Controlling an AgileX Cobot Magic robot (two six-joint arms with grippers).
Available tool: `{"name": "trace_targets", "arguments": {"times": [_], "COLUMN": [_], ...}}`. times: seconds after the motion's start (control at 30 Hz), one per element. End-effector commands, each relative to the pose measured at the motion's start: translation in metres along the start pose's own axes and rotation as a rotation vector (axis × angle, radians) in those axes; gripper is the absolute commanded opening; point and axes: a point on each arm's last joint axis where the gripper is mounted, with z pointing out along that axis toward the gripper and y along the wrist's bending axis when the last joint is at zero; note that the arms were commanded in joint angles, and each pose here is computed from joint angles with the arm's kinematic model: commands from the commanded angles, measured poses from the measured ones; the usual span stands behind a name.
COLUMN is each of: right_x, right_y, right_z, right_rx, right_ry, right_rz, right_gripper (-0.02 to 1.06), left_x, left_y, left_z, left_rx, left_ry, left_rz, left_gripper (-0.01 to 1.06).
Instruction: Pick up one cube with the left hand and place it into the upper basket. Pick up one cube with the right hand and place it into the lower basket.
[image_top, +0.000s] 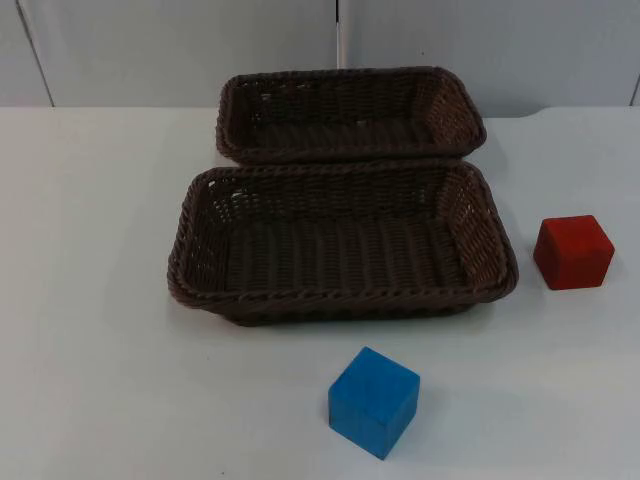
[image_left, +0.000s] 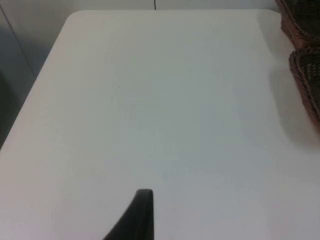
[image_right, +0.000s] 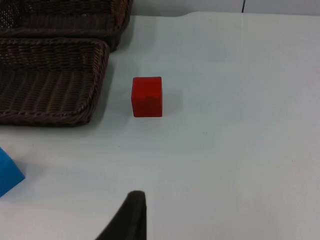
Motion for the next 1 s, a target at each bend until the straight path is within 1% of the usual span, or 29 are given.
{"name": "trace_targets", "arguments": {"times": [0.0, 0.23, 0.4, 0.5, 0.63, 0.7, 0.73, 0.97], "right_x": [0.0, 0.0, 0.0, 0.0, 0.0, 0.0, 0.0, 0.0], "right_y": [0.0, 0.0, 0.0, 0.0, 0.0, 0.0, 0.0, 0.0], "right_z": [0.0, 0.0, 0.0, 0.0, 0.0, 0.0, 0.0, 0.0], "right_rx": [0.004, 0.004, 0.004, 0.004, 0.004, 0.004, 0.004, 0.002], "right_ry": [-0.007, -0.007, -0.007, -0.007, -0.007, -0.007, -0.007, -0.007], "right_rz": [0.004, 0.004, 0.004, 0.004, 0.004, 0.004, 0.004, 0.005], "right_gripper": [1.05, 1.05, 1.05, 1.05, 1.05, 1.05, 1.05, 1.05], "left_x": [-0.004, -0.022, -0.033, -0.035, -0.039, -0.04, -0.042, -0.045], "left_y": [-0.002, -0.002, -0.003, -0.003, -0.005, -0.007, -0.008, -0.008], "left_z": [0.0, 0.0, 0.012, 0.017, 0.024, 0.028, 0.03, 0.032], "left_rx": [0.018, 0.018, 0.027, 0.029, 0.057, 0.074, 0.084, 0.084], "left_ry": [-0.002, -0.004, 0.039, 0.06, 0.092, 0.104, 0.103, 0.089], "left_rz": [-0.012, -0.013, -0.019, -0.021, -0.043, -0.037, -0.039, -0.039], "left_gripper": [1.05, 1.05, 1.05, 1.05, 1.05, 1.05, 1.05, 1.05]}}
